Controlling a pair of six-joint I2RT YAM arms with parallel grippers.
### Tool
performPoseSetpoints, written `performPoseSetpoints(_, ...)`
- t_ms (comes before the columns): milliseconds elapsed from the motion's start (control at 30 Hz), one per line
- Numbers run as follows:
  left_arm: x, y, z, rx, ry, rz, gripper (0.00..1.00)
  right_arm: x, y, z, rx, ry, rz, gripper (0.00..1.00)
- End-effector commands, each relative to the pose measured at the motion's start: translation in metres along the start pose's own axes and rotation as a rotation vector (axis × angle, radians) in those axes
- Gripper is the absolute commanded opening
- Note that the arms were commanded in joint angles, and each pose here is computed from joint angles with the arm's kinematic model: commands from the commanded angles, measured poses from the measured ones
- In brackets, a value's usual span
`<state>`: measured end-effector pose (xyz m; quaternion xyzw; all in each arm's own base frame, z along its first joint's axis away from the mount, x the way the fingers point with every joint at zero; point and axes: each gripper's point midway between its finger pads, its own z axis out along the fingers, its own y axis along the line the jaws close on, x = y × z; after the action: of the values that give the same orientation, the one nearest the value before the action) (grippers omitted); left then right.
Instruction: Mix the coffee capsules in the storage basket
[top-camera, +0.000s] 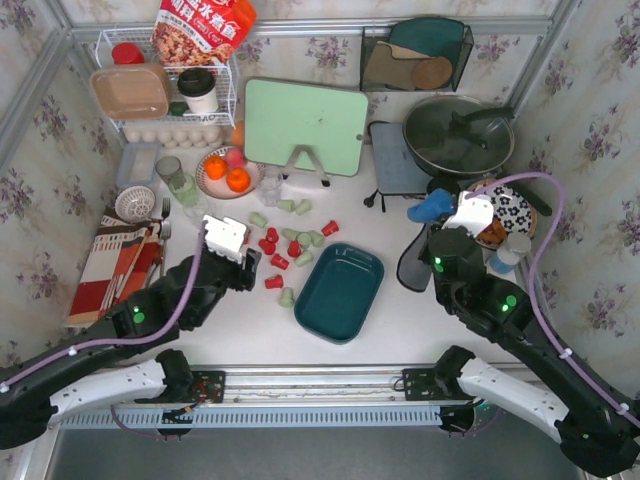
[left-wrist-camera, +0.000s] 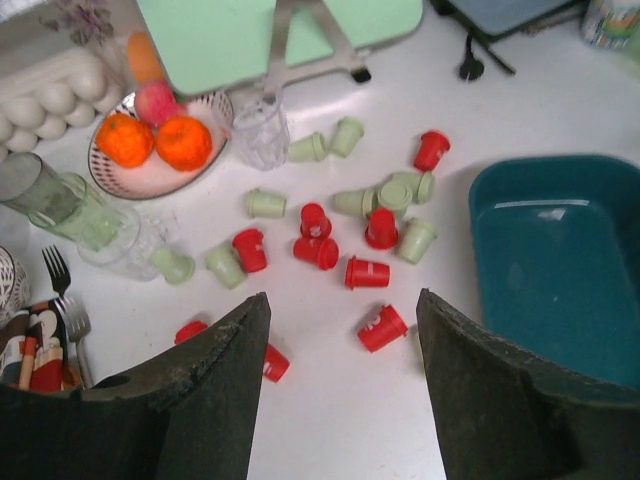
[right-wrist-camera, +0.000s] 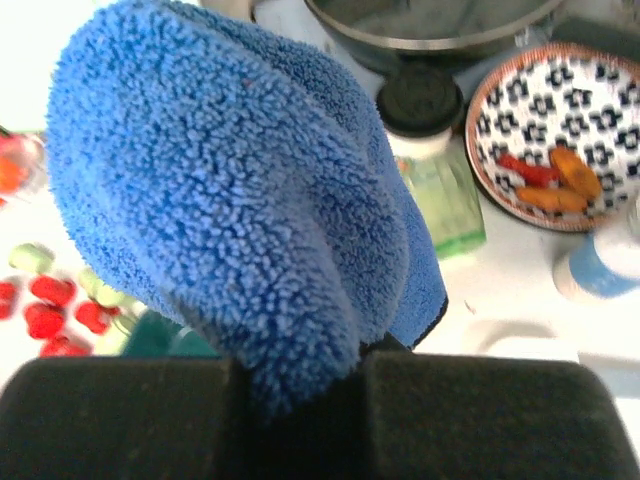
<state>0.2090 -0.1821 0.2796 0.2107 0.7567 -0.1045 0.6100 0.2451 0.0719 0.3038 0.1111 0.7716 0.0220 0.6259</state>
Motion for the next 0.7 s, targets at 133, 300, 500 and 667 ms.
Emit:
performPoseSetpoints(133, 0.024, -0.010, 0.015, -0.002, 0.040, 0.010, 0.63, 0.098, -0.016, 0.000, 0.024, 0.299, 0.068, 0.00)
performPoseSetpoints(300, 0.026, -0.009, 0.008, 0.017, 0.009, -0.039, 0.63, 0.130, -0.054, 0.027, 0.170, 0.352, 0.099, 0.00)
performPoseSetpoints(500, 0.022, -0.003, -0.001, 0.023, -0.032, -0.084, 0.63, 0.149, -0.110, 0.058, 0.375, 0.315, 0.116, 0.00)
performPoseSetpoints(667, 0.021, 0.000, -0.005, 0.017, -0.045, -0.098, 0.63, 0.159, -0.151, 0.065, 0.554, 0.232, 0.164, 0.00)
